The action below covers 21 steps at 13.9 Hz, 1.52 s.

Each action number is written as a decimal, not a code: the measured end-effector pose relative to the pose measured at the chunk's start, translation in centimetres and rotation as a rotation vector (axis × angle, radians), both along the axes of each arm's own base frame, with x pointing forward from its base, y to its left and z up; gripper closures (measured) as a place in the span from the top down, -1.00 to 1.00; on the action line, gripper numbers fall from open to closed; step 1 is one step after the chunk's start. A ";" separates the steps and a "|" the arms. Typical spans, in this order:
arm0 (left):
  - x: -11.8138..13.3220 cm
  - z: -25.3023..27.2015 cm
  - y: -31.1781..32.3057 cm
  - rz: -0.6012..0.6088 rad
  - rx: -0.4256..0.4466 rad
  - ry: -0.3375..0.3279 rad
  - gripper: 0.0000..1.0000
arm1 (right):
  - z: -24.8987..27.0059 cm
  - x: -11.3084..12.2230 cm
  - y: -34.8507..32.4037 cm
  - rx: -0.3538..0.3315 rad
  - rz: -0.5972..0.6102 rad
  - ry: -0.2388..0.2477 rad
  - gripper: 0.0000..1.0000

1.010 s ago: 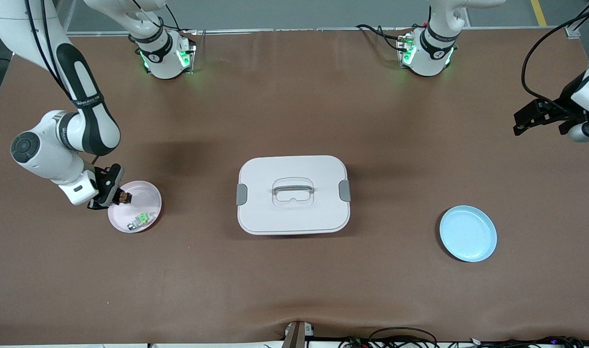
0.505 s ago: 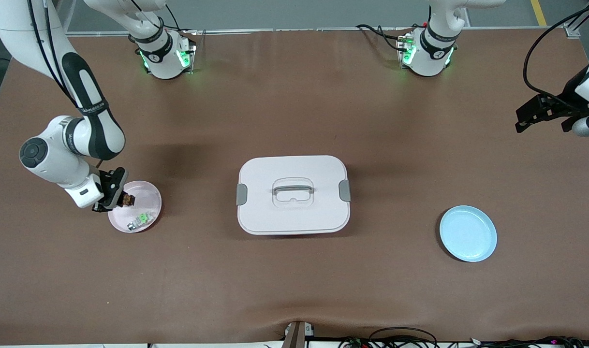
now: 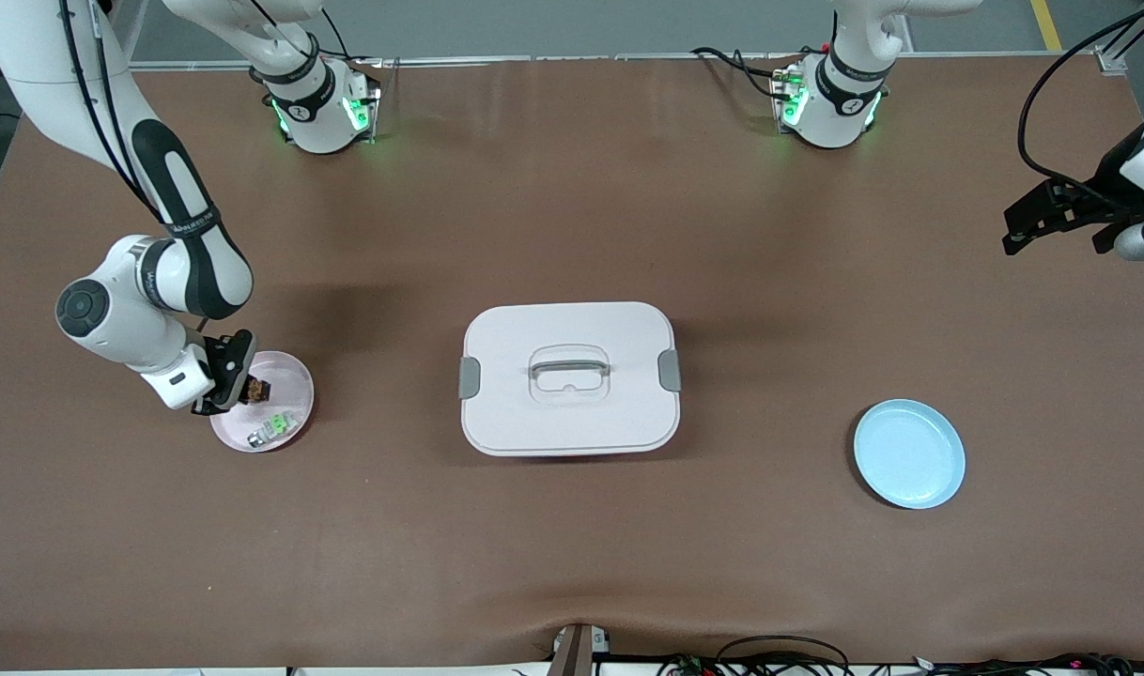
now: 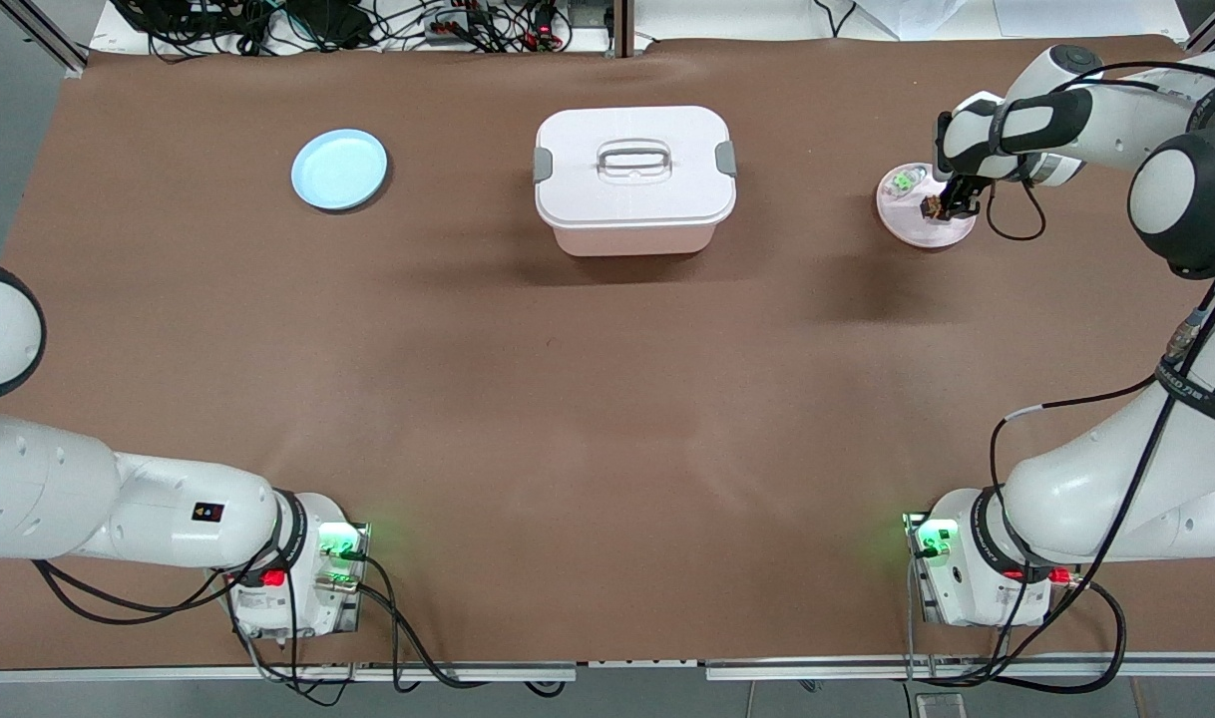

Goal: Transfer orange switch to right arm and place
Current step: 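Lower the switch onto the white plate beside the green switch, then open the right gripper and lift it off the switch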

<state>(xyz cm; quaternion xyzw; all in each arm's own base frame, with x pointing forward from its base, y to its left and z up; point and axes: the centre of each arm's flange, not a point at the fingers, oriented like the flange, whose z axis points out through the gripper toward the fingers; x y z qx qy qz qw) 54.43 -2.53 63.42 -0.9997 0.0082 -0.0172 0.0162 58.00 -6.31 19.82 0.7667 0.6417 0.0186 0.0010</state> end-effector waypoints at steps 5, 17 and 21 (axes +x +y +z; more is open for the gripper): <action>0.0 -0.1 0.0 0.000 0.000 0.003 1.00 | -0.6 0.0 0.2 -0.001 0.006 0.002 -0.19; 0.0 -0.3 0.0 0.000 0.000 0.005 1.00 | 0.8 1.2 0.5 0.028 -0.052 0.085 0.81; 0.0 -0.3 -0.2 -0.004 0.000 0.001 1.00 | 7.5 3.3 -0.1 0.054 -0.172 0.173 1.00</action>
